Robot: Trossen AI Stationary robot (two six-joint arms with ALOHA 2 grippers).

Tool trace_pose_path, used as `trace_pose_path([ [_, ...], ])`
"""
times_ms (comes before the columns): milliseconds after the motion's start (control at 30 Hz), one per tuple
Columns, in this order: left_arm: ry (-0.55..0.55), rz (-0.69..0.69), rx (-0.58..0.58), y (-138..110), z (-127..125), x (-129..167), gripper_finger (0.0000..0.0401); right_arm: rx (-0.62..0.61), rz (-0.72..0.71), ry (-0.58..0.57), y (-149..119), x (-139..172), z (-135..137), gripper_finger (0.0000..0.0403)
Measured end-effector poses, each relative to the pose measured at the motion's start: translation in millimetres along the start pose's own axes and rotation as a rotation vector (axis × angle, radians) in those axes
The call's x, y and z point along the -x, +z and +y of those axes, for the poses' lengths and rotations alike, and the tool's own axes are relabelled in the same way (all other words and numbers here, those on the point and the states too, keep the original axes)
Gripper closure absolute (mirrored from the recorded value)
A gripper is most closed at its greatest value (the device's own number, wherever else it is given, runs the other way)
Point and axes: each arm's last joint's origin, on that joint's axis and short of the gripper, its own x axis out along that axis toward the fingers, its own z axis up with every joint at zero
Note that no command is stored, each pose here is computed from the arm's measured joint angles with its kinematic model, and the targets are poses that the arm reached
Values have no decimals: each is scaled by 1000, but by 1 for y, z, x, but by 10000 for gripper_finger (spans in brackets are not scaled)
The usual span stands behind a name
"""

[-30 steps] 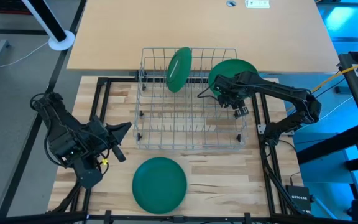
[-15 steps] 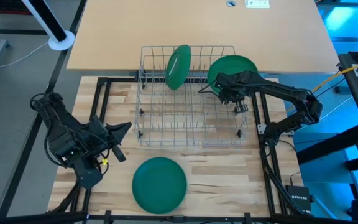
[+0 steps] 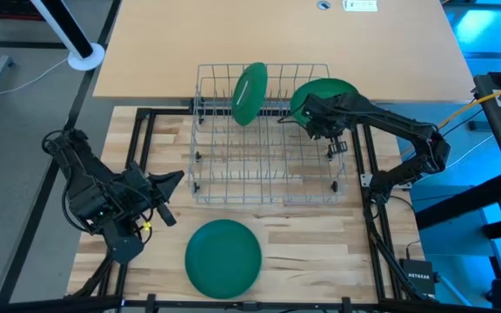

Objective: Sort dishes
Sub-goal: Put the top green plate into the dish rack

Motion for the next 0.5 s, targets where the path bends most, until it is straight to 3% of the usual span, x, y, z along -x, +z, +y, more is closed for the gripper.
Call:
trace_pose_path([
  [500, 0, 0, 0, 0, 0, 0, 401, -109, -298, -209, -13, 96, -31, 391],
])
